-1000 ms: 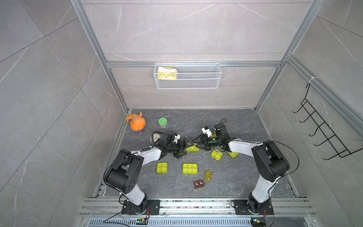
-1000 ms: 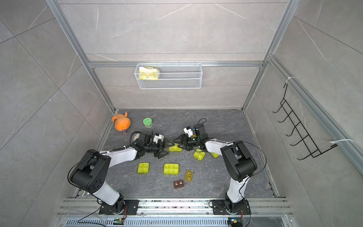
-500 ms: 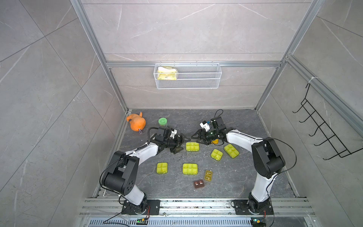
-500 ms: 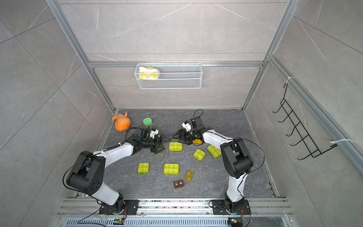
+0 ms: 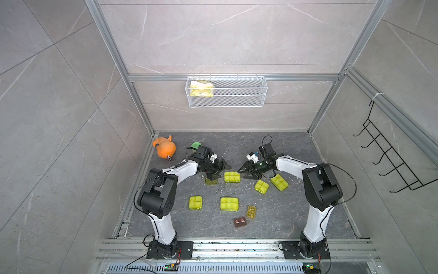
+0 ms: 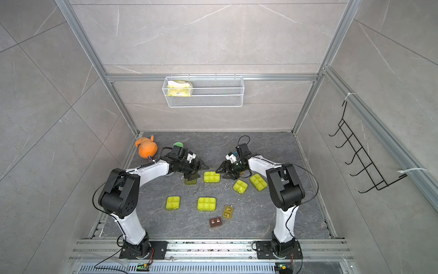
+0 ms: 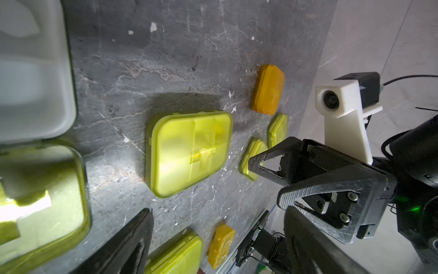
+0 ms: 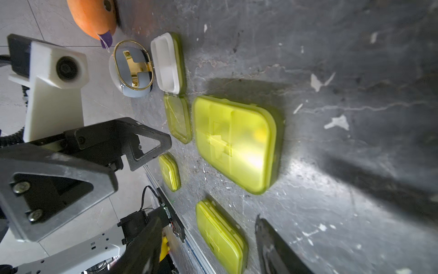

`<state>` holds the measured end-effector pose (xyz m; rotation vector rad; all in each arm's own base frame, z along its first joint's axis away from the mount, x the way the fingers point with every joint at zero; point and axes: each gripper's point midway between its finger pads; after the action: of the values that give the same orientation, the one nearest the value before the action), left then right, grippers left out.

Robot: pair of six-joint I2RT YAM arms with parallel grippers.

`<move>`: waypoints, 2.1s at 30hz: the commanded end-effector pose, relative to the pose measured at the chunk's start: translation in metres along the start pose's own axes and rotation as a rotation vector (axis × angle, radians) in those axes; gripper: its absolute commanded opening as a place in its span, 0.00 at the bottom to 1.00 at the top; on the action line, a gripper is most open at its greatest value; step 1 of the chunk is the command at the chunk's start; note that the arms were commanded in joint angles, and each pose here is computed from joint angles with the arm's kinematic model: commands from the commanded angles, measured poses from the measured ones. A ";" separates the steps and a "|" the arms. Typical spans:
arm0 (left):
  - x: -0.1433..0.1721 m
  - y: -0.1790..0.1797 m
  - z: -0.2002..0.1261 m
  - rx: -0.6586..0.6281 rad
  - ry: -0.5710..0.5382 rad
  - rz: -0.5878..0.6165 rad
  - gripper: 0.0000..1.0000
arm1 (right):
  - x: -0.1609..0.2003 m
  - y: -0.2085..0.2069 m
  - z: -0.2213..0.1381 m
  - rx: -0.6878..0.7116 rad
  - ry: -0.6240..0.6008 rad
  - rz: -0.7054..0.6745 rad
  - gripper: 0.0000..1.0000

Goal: Close pillboxes
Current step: Close the lid on the pillbox, then pick up the pillbox at the center of the board.

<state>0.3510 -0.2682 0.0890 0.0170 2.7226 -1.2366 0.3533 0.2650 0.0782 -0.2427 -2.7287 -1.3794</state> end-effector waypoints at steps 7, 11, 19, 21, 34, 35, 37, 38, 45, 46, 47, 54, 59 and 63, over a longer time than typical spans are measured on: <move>-0.007 0.012 0.019 -0.010 0.027 0.006 0.88 | 0.002 -0.025 0.020 -0.024 0.081 0.041 0.63; -0.012 0.016 0.027 -0.007 0.031 -0.004 0.88 | -0.002 -0.034 0.022 -0.018 0.083 0.057 0.63; -0.022 0.016 0.038 0.009 0.030 -0.006 0.88 | -0.011 -0.042 0.027 0.002 0.058 0.028 0.62; -0.023 0.017 0.040 0.015 0.033 -0.011 0.87 | -0.014 -0.043 0.028 0.002 0.049 0.020 0.62; -0.007 0.017 0.058 0.045 0.068 -0.035 0.86 | -0.023 -0.031 0.043 -0.125 0.035 0.029 0.62; -0.006 0.018 0.059 0.047 0.068 -0.039 0.86 | -0.024 -0.029 0.043 -0.139 0.031 0.033 0.62; -0.004 0.018 0.060 0.052 0.070 -0.045 0.86 | -0.025 -0.024 0.044 -0.169 0.023 0.035 0.61; -0.003 0.019 0.061 0.055 0.069 -0.048 0.86 | -0.026 -0.023 0.043 -0.179 0.020 0.037 0.61; -0.001 0.018 0.060 0.065 0.070 -0.047 0.86 | -0.025 -0.020 0.041 -0.199 0.002 0.044 0.54; -0.001 0.018 0.059 0.066 0.070 -0.047 0.86 | -0.024 -0.021 0.041 -0.198 0.002 0.045 0.51; -0.001 0.019 0.059 0.066 0.070 -0.047 0.86 | -0.023 -0.020 0.040 -0.198 0.001 0.044 0.49; -0.001 0.017 0.059 0.074 0.071 -0.047 0.86 | -0.020 -0.018 0.037 -0.197 -0.009 0.041 0.34; -0.002 0.014 0.056 0.080 0.062 -0.044 0.86 | -0.018 -0.016 0.034 -0.200 -0.016 0.035 0.30; -0.004 0.007 0.049 0.089 0.051 -0.041 0.89 | -0.017 -0.010 0.030 -0.212 -0.022 0.030 0.30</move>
<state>0.3719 -0.3044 0.0528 0.0457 2.6796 -1.3900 0.3704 0.2823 0.0447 -0.2846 -2.5676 -1.6734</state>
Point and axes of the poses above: each gripper's point midway between its finger pads, its own z axis out along the fingers, its own y axis along the line the jaws close on, x = y × z, and after that the axes turned 9 degrees about z, right-handed
